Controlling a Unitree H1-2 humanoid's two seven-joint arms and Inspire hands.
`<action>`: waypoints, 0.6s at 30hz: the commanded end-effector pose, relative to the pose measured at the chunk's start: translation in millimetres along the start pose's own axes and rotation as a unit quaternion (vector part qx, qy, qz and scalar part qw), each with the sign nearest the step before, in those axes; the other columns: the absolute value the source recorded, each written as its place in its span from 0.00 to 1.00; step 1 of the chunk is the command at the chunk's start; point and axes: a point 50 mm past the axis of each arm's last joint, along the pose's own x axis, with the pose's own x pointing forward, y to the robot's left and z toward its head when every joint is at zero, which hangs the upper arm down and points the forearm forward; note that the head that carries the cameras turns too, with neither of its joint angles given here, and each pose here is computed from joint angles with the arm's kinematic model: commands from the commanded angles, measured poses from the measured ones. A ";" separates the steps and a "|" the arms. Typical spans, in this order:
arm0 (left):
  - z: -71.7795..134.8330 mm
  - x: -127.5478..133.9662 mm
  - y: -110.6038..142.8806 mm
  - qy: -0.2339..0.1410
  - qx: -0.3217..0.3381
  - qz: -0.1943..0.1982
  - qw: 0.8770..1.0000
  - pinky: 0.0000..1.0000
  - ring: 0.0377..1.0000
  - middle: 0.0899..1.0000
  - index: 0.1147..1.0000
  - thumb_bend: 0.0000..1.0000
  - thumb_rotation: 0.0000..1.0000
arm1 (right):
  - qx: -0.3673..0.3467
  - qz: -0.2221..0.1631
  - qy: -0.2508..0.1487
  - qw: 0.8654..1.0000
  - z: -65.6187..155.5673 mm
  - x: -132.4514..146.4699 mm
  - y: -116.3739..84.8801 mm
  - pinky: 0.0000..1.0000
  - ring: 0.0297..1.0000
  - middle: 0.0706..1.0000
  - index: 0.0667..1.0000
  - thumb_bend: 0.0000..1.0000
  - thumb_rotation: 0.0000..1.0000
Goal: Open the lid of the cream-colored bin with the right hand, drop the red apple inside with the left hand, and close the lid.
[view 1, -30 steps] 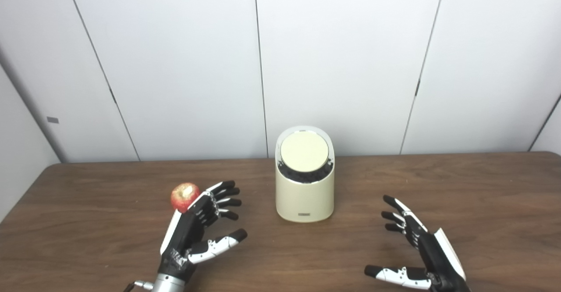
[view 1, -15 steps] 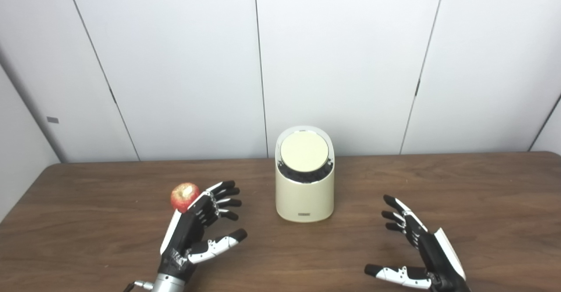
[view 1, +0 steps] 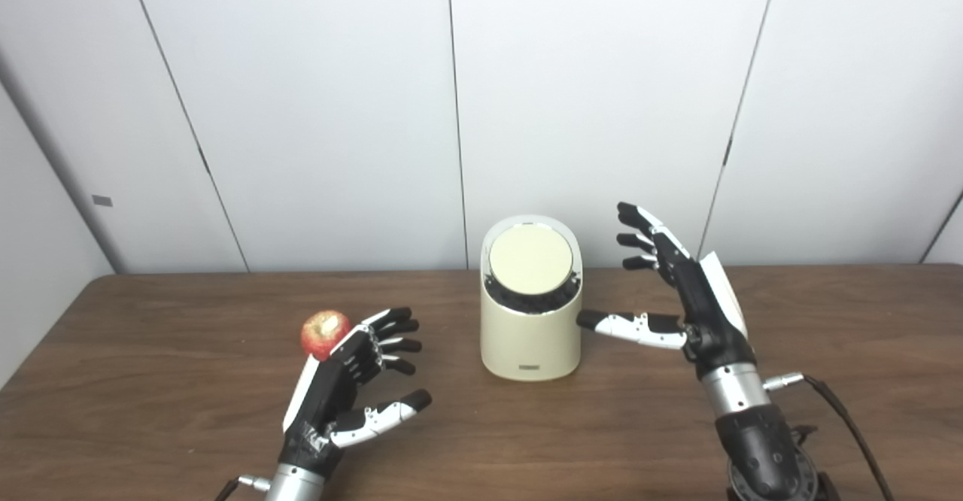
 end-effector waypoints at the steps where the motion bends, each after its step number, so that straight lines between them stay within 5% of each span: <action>1: -7.8 -8.5 -4.3 0.002 0.001 0.000 1.000 0.60 0.71 0.78 0.80 0.72 0.13 | -0.007 -0.019 -0.034 0.999 21.0 18.4 -9.7 0.70 0.83 0.88 0.86 0.85 0.27; 9: -9.0 -7.9 -4.4 0.005 0.003 -0.002 1.000 0.60 0.70 0.77 0.80 0.73 0.13 | -0.010 -0.014 -0.007 1.000 36.5 56.3 -7.0 0.81 0.90 0.89 0.88 0.85 0.27; 18: -8.1 -7.0 -6.5 0.002 0.003 -0.004 1.000 0.59 0.70 0.77 0.80 0.72 0.12 | -0.073 -0.007 0.002 0.997 47.8 89.0 -0.4 0.66 0.84 0.91 0.89 0.86 0.26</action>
